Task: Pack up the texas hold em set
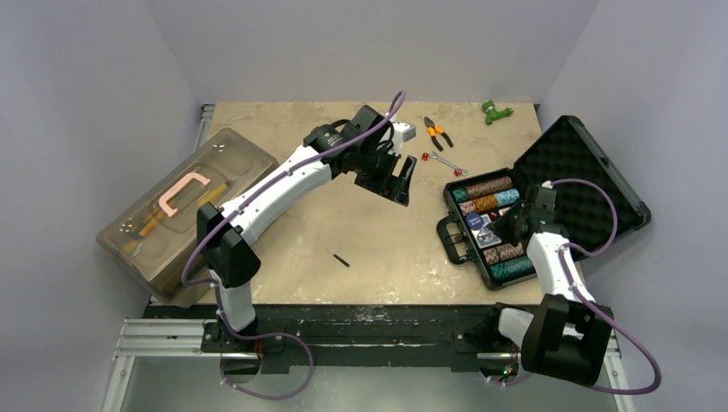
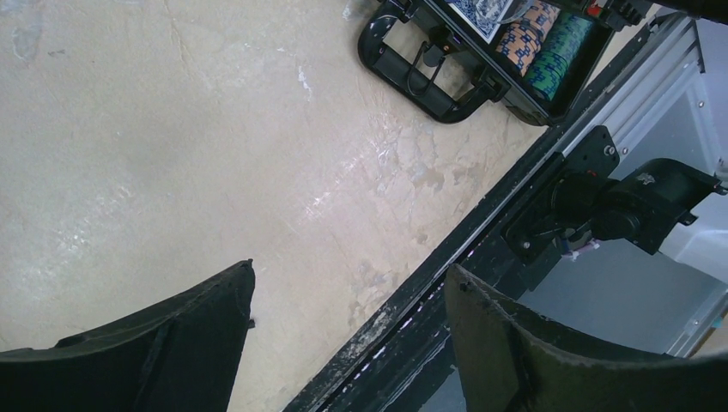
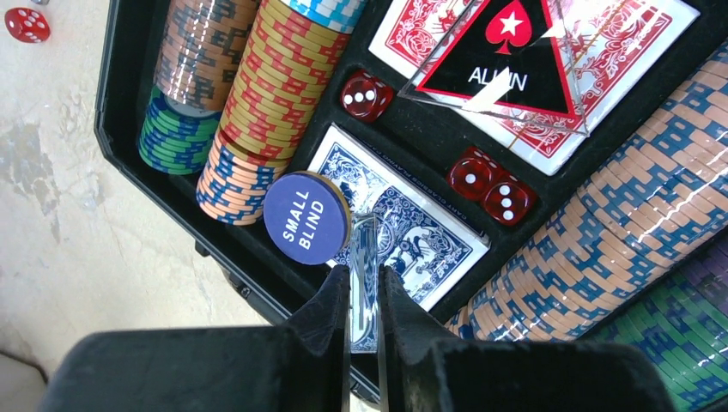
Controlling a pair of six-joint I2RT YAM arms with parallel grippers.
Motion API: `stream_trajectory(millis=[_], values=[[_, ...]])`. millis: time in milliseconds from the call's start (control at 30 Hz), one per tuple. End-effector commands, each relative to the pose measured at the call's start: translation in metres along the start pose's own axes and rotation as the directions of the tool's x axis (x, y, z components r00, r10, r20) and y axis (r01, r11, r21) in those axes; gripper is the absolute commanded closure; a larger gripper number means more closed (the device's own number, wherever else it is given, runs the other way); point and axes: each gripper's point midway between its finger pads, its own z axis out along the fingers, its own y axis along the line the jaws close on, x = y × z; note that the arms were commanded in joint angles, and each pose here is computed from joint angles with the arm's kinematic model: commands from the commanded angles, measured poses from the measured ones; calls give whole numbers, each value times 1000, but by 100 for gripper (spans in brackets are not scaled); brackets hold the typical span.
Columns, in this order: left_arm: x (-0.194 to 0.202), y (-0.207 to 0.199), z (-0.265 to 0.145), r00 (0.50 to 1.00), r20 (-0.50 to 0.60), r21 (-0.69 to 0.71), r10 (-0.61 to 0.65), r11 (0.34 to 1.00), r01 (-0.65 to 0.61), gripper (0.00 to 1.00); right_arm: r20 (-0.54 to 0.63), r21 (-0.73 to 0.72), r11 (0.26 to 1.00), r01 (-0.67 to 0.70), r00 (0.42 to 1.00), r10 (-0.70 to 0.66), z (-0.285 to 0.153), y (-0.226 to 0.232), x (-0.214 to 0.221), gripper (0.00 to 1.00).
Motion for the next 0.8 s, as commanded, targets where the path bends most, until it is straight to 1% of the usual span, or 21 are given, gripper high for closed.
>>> stream_trajectory(millis=[0, 67, 100, 167, 433, 533, 567, 633, 767], values=[[-6, -3, 4, 1000, 8, 39, -22, 999, 22, 22, 39, -64, 997, -34, 999, 37, 2, 9, -11, 100], [-5, -3, 5, 1000, 6, 37, -23, 999, 23, 22, 30, -75, 996, -46, 998, 48, 4, 9, -9, 100], [-5, -2, 6, 1000, 4, 37, -23, 999, 23, 22, 24, -70, 996, -52, 998, 54, 4, 7, -7, 98], [-5, -2, 7, 1000, 2, 37, -24, 999, 24, 22, 19, -65, 996, -58, 998, 60, 4, 5, -6, 88], [-4, -2, 9, 1000, -3, 37, -26, 999, 26, 22, -30, -58, 996, -74, 997, 73, -2, 0, 10, 78], [-4, -2, 9, 1000, -6, 41, -26, 999, 26, 22, -42, -54, 996, -64, 997, 62, -7, -1, 14, 77], [-4, -2, 9, 1000, -5, 42, -26, 999, 26, 22, -43, -54, 996, -65, 997, 63, -9, -1, 14, 74], [-3, -2, 10, 1000, -8, 43, -26, 999, 27, 22, -55, -50, 997, -62, 997, 59, -14, -1, 16, 63], [-3, -2, 10, 1000, -9, 45, -25, 999, 26, 22, -84, -22, 999, -44, 996, 42, -28, -4, 21, 47]])
